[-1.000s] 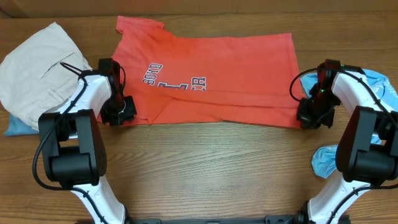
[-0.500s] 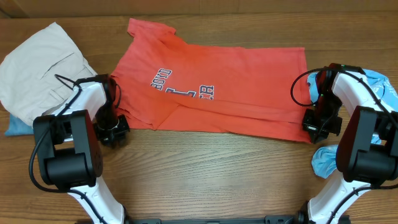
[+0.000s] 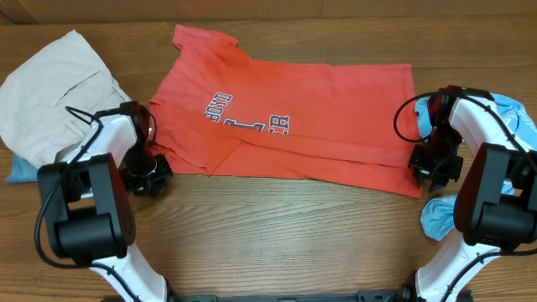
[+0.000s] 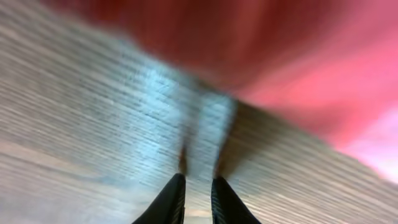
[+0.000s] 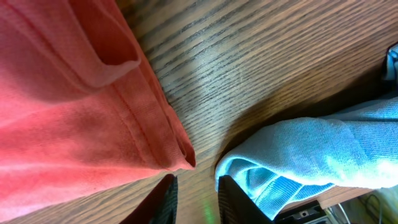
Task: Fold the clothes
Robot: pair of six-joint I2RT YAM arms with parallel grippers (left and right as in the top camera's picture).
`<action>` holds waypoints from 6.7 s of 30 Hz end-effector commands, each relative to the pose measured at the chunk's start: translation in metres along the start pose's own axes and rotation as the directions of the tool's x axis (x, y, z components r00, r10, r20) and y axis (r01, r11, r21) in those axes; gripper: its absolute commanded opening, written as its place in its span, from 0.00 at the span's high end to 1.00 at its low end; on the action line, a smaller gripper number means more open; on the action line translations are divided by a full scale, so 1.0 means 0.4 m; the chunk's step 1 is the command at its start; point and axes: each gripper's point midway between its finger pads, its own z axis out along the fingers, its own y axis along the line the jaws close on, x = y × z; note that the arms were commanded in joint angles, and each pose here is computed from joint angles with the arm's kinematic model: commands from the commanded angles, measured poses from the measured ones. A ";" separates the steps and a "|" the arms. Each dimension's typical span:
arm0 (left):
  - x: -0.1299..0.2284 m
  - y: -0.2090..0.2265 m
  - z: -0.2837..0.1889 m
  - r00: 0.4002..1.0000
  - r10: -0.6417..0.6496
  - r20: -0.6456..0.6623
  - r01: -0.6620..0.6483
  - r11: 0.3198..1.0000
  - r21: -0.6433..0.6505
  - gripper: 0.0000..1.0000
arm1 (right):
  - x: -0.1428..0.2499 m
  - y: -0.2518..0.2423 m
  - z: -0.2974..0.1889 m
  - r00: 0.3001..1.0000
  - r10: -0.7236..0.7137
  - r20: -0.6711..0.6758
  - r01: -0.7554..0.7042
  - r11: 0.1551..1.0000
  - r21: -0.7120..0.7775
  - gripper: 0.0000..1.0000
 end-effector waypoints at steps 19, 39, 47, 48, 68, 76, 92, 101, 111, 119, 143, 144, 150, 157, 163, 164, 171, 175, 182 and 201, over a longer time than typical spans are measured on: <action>-0.151 -0.023 -0.104 0.939 -0.118 0.323 0.088 0.991 0.103 0.43 | -0.007 -0.005 -0.007 1.000 0.014 0.023 -0.014 1.000 -0.006 0.73; -0.052 0.171 -0.043 0.947 -0.268 0.177 0.300 0.933 -0.196 0.96 | -0.009 -0.005 -0.007 1.000 0.012 0.026 -0.011 1.000 -0.007 0.72; -0.070 0.140 -0.061 0.956 -0.225 0.188 0.247 0.963 -0.103 0.91 | -0.009 -0.004 -0.007 1.000 0.011 0.026 -0.011 1.000 -0.008 0.74; -0.074 0.132 -0.067 0.957 -0.215 0.194 0.235 0.968 -0.089 0.90 | -0.010 -0.004 -0.007 1.000 0.012 0.026 -0.012 1.000 -0.008 0.74; -0.104 -0.029 -0.470 0.806 -0.059 0.590 -0.125 0.956 0.267 0.24 | -0.096 0.049 -0.335 0.900 0.025 0.435 0.099 0.961 -0.259 0.65; -0.186 -0.113 -0.632 0.684 0.083 0.724 -0.306 0.934 0.182 0.19 | -0.084 0.129 -0.435 0.811 -0.094 0.578 0.356 0.862 -0.359 0.39; -0.584 -0.330 -0.459 0.709 0.241 0.663 -0.457 0.873 0.172 0.03 | -0.062 0.125 -0.418 0.833 -0.112 0.541 0.351 0.864 -0.362 0.39; -0.730 -0.390 -0.355 0.644 0.215 0.734 -0.470 0.869 0.157 0.05 | -0.059 0.125 -0.416 0.836 -0.113 0.536 0.350 0.864 -0.363 0.39; -0.754 -0.416 -0.233 0.682 0.225 0.696 -0.464 0.869 0.174 0.19 | -0.062 0.127 -0.420 0.832 -0.111 0.543 0.353 0.862 -0.365 0.39; -0.728 -0.428 -0.208 0.703 0.255 0.664 -0.475 0.863 0.171 0.39 | -0.065 0.129 -0.422 0.831 -0.106 0.547 0.353 0.860 -0.369 0.39; -0.528 -0.340 -0.556 0.806 0.084 0.587 -0.355 0.861 0.364 0.90 | -0.302 0.286 -0.488 0.642 -0.136 0.754 0.492 0.828 -0.270 0.31; -0.519 -0.338 -0.550 0.815 0.089 0.573 -0.350 0.863 0.365 0.90 | -0.322 0.304 -0.489 0.627 -0.144 0.766 0.506 0.823 -0.259 0.29; -0.485 -0.325 -0.519 0.852 0.113 0.511 -0.332 0.871 0.361 0.91 | -0.477 0.402 -0.452 0.531 -0.127 0.838 0.547 0.806 -0.225 0.27; -0.472 -0.338 -0.516 0.855 0.127 0.502 -0.339 0.870 0.358 0.91 | -0.575 0.468 -0.331 0.530 -0.123 0.839 0.563 0.791 -0.240 0.28; -0.470 -0.343 -0.513 0.852 0.136 0.506 -0.339 0.879 0.336 0.91 | -0.595 0.494 -0.274 0.542 -0.136 0.830 0.567 0.788 -0.241 0.29; -0.469 -0.344 -0.513 0.852 0.137 0.506 -0.340 0.879 0.335 0.91 | -0.596 0.498 -0.272 0.541 -0.137 0.830 0.569 0.787 -0.240 0.29; -0.466 -0.345 -0.511 0.854 0.139 0.501 -0.340 0.879 0.335 0.91 | -0.580 0.538 -0.260 0.537 -0.161 0.828 0.593 0.770 -0.234 0.39; -0.467 -0.345 -0.512 0.853 0.138 0.503 -0.340 0.879 0.335 0.90 | -0.571 0.566 -0.270 0.516 -0.169 0.839 0.611 0.760 -0.223 0.45; -0.466 -0.344 -0.511 0.854 0.139 0.501 -0.339 0.879 0.335 0.90 | -0.591 0.544 -0.264 0.534 -0.138 0.834 0.528 0.825 -0.201 0.74; -0.455 -0.338 -0.503 0.865 0.146 0.480 -0.334 0.882 0.333 0.95 | -0.616 0.434 -0.290 0.620 -0.024 0.784 0.330 0.915 -0.233 0.73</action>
